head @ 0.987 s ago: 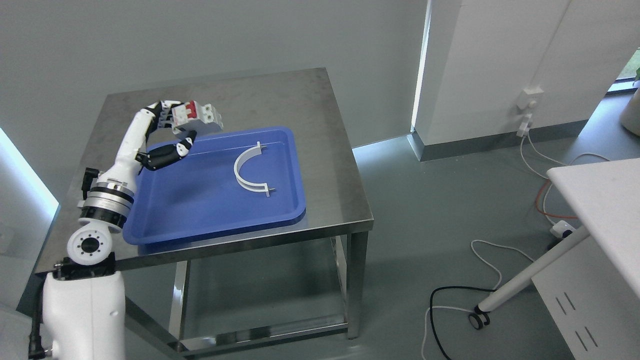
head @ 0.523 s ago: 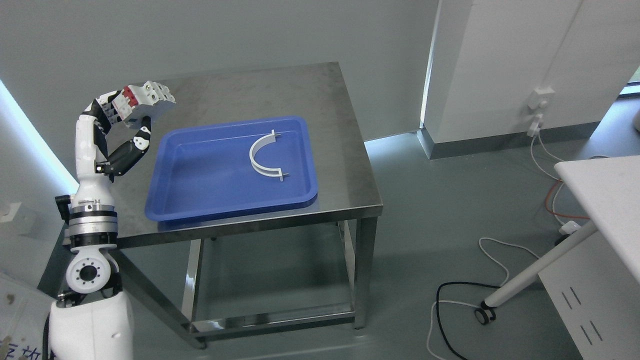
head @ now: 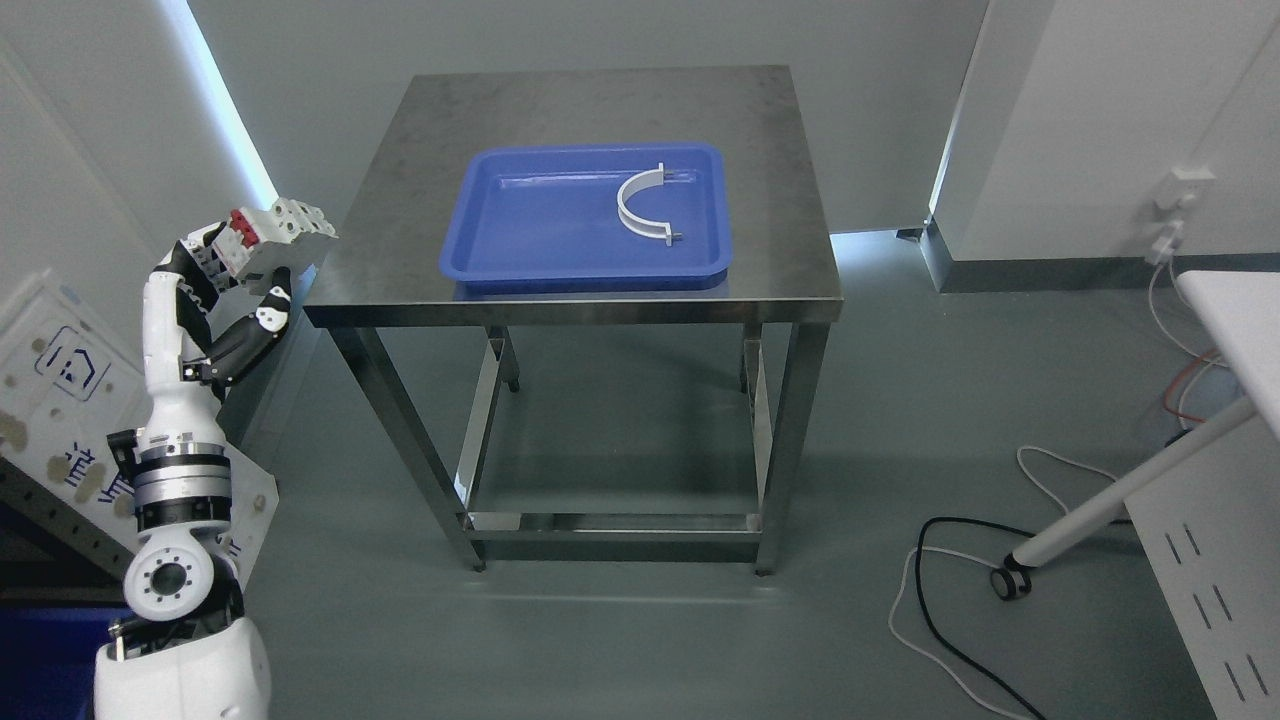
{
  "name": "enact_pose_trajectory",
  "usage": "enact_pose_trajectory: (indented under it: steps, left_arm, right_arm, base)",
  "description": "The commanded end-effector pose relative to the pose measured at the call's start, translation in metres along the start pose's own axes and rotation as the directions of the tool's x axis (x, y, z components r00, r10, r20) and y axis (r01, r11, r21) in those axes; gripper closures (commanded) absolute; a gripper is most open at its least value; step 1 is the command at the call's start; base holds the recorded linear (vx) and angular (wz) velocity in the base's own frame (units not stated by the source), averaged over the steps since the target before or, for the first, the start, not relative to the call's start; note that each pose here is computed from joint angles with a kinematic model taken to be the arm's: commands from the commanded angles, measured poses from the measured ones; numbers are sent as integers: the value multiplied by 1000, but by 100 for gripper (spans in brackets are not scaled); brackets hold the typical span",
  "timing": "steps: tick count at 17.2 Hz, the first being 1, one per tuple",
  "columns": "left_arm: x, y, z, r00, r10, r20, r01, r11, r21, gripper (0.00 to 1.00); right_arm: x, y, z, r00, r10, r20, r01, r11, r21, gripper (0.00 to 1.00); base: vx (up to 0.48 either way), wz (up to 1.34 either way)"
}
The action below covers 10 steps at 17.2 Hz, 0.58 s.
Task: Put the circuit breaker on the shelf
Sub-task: 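Carry the breaker in the left hand while turning toward the bin shelf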
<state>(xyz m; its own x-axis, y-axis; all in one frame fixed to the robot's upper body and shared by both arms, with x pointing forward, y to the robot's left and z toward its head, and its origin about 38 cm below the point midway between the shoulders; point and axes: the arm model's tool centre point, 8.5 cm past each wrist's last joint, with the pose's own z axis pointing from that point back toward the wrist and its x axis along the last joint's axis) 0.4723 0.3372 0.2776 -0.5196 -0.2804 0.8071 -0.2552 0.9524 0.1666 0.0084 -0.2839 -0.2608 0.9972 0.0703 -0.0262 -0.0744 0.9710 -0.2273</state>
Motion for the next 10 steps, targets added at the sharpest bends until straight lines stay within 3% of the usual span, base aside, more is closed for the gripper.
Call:
enact_pose_trajectory:
  steps: [1, 4, 10]
  left_arm:
    - [32, -10, -2, 996, 4, 86, 3, 997, -81, 89]
    - [41, -29, -8, 994, 15, 105, 1, 989, -151, 89]
    - [48, -30, -18, 995, 23, 101, -10, 992, -127, 89]
  right_arm:
    - [9, -10, -1, 996, 11, 93, -9, 1000, -19, 0]
    - [9, -10, -1, 996, 9, 92, -7, 1000, -19, 0]
    - [9, -10, -1, 996, 11, 93, -9, 1000, -21, 0]
  base:
    - [-338, 96]
    - [-353, -187]
    - [-336, 13]
